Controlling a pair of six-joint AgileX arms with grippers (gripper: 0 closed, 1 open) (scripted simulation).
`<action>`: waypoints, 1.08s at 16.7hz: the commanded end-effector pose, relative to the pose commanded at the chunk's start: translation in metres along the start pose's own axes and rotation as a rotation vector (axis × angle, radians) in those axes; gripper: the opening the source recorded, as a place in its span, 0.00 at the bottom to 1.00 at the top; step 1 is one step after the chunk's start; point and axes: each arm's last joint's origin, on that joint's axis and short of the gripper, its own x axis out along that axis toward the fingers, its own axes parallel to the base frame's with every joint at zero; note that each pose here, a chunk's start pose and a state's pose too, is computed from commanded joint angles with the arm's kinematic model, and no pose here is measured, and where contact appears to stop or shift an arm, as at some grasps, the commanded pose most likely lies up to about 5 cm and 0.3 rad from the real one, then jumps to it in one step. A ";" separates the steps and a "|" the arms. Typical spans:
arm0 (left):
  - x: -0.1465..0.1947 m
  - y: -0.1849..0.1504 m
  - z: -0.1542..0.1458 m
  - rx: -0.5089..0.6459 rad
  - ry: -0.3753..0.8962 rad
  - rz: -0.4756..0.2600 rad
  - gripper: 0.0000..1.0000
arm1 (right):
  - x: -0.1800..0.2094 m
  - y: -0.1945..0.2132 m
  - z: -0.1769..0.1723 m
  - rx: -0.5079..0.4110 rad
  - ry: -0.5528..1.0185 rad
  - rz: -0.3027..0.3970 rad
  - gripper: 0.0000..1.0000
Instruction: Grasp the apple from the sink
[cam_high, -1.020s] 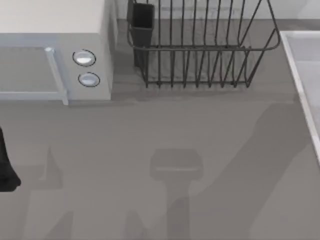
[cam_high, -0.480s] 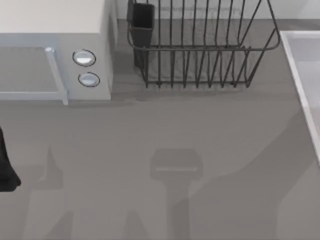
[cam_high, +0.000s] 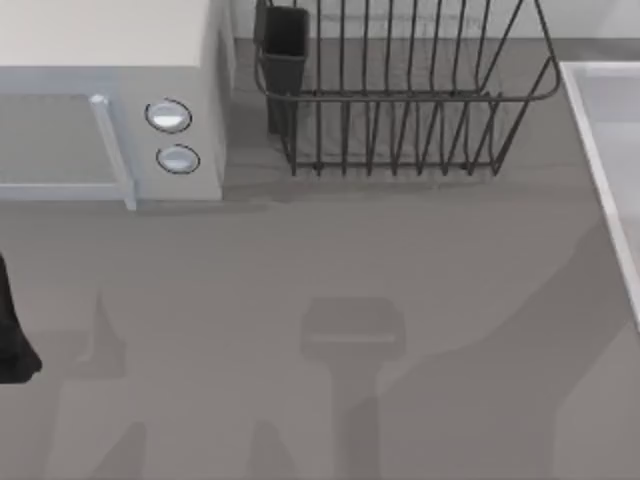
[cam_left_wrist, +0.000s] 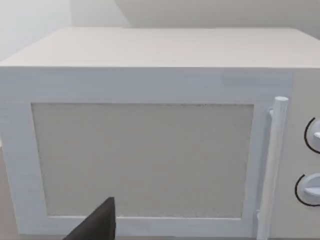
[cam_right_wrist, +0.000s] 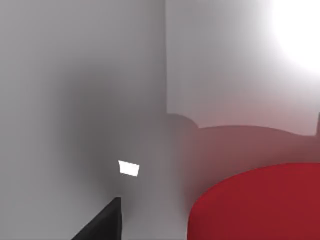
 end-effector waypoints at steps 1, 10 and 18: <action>0.000 0.000 0.000 0.000 0.000 0.000 1.00 | 0.000 0.000 0.000 0.000 0.000 0.000 0.47; 0.000 0.000 0.000 0.000 0.000 0.000 1.00 | 0.000 0.000 0.000 0.000 0.000 0.000 0.00; 0.000 0.000 0.000 0.000 0.000 0.000 1.00 | -0.032 -0.001 0.008 0.005 -0.052 0.000 0.00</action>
